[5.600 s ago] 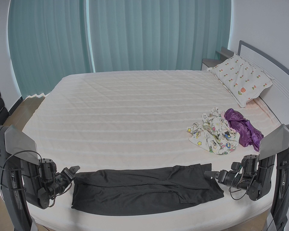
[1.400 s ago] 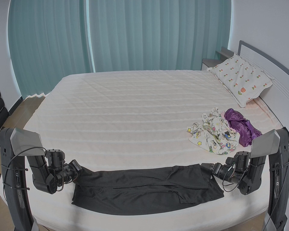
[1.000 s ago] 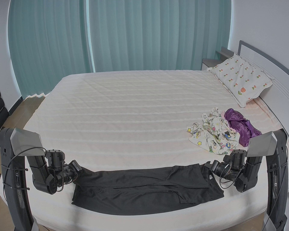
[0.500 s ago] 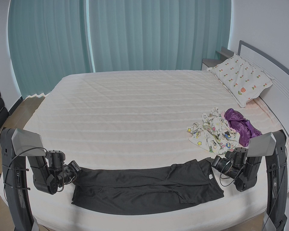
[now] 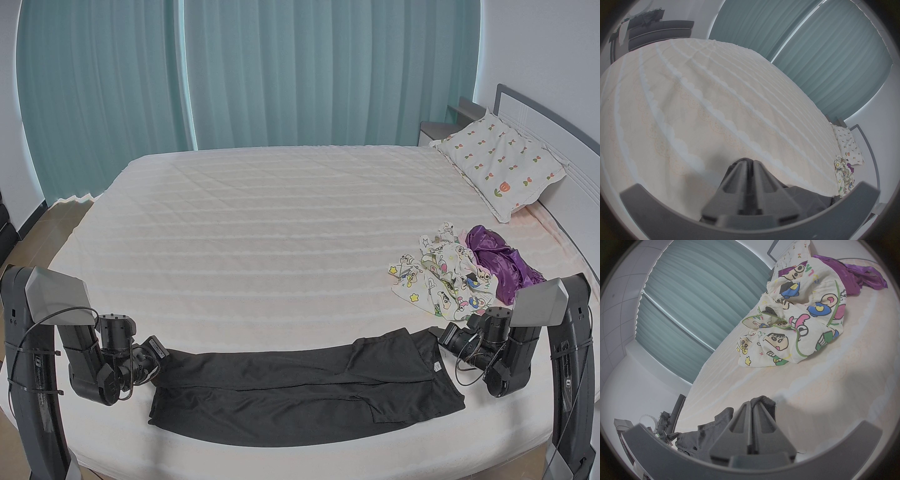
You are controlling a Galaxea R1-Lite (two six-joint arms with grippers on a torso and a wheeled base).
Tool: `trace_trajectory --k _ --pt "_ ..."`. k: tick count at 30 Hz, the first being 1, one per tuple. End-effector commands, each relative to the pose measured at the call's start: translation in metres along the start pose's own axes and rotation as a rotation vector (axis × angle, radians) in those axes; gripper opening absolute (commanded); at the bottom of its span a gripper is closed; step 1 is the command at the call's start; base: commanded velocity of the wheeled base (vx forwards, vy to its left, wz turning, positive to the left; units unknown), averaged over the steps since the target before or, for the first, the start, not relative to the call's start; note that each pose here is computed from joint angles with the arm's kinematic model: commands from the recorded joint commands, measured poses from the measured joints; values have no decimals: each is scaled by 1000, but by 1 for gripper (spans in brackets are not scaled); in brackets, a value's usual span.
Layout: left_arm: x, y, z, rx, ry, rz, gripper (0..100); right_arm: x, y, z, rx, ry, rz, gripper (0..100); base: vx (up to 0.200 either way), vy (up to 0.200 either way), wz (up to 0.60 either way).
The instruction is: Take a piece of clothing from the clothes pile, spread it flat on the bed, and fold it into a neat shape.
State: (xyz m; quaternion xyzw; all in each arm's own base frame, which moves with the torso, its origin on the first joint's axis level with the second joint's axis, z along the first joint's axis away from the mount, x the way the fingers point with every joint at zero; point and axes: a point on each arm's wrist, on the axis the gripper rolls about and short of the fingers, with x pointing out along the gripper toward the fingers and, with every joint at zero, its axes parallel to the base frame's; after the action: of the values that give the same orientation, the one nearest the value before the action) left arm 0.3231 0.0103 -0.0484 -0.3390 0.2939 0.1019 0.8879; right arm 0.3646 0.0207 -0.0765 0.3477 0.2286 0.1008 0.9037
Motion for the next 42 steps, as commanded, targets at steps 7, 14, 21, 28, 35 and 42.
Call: trace_trajectory --k 7,14,21,28,35,42 --pt "-1 1 0 -1 -1 4 100 -6 2 2 12 -4 -5 100 0 0 0" --pt "-40 -2 16 -38 10 -68 100 -31 13 17 104 -47 -35 100 0 0 0" --pt "-66 -2 10 -34 119 -167 100 -40 11 11 128 -19 -63 100 0 0 0" --pt "-66 -2 5 -30 146 -155 100 -37 18 4 180 1 -49 100 -114 0 0" --pt "-66 0 -4 24 199 -123 100 -36 18 1 183 13 -48 100 -200 0 0" --pt "-64 9 -14 94 231 -90 100 -35 18 -1 183 18 -50 100 -29 0 0"
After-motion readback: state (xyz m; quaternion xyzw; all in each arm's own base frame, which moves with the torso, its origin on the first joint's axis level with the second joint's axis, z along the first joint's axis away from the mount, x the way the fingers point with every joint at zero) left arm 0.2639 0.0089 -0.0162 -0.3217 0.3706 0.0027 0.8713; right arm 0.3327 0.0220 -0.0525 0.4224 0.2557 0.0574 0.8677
